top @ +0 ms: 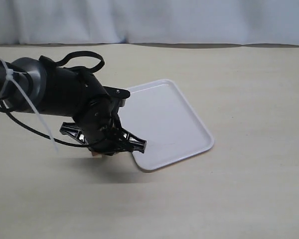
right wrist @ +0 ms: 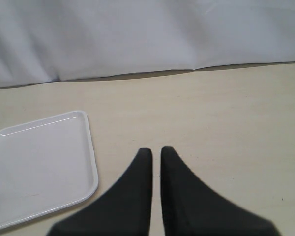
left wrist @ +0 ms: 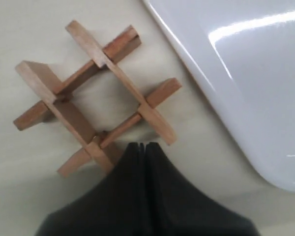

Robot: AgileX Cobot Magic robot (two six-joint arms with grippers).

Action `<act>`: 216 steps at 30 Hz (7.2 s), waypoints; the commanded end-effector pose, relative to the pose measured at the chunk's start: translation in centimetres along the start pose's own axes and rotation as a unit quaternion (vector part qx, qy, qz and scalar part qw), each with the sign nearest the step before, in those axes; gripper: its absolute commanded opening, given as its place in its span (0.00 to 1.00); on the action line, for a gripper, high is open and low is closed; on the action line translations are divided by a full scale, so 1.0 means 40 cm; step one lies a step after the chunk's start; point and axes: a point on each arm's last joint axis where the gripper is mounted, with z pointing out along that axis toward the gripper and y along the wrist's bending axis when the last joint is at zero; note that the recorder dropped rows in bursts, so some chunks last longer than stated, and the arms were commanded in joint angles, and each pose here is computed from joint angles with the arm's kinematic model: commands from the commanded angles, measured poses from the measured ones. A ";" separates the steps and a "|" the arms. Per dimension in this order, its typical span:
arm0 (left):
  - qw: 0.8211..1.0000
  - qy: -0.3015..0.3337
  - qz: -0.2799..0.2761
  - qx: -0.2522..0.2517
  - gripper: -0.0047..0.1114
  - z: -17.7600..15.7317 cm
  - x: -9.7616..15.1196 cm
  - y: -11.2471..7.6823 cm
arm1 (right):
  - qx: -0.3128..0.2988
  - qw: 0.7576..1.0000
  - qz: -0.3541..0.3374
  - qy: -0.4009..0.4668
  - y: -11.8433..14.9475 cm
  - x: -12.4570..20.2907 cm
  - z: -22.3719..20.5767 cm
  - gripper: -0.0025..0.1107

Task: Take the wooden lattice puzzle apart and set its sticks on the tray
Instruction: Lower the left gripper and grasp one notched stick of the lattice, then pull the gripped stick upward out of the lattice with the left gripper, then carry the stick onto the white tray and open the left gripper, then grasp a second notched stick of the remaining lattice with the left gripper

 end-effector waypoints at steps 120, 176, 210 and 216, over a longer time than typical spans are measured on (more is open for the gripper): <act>0.934 -0.022 0.357 0.025 0.04 -0.114 -0.110 0.172 | 0.003 1.000 0.001 0.001 -0.001 0.003 0.000 0.07; 0.967 0.040 0.252 0.017 0.44 -0.049 -0.141 0.269 | 0.003 1.000 0.001 0.001 -0.001 0.003 0.000 0.07; 0.966 0.032 0.253 0.048 0.04 0.071 -0.146 0.245 | 0.003 1.000 0.001 0.001 -0.001 0.003 0.000 0.07; 0.966 0.020 0.254 0.046 0.04 0.017 -0.151 0.247 | 0.003 1.000 0.001 0.001 -0.001 0.003 0.000 0.07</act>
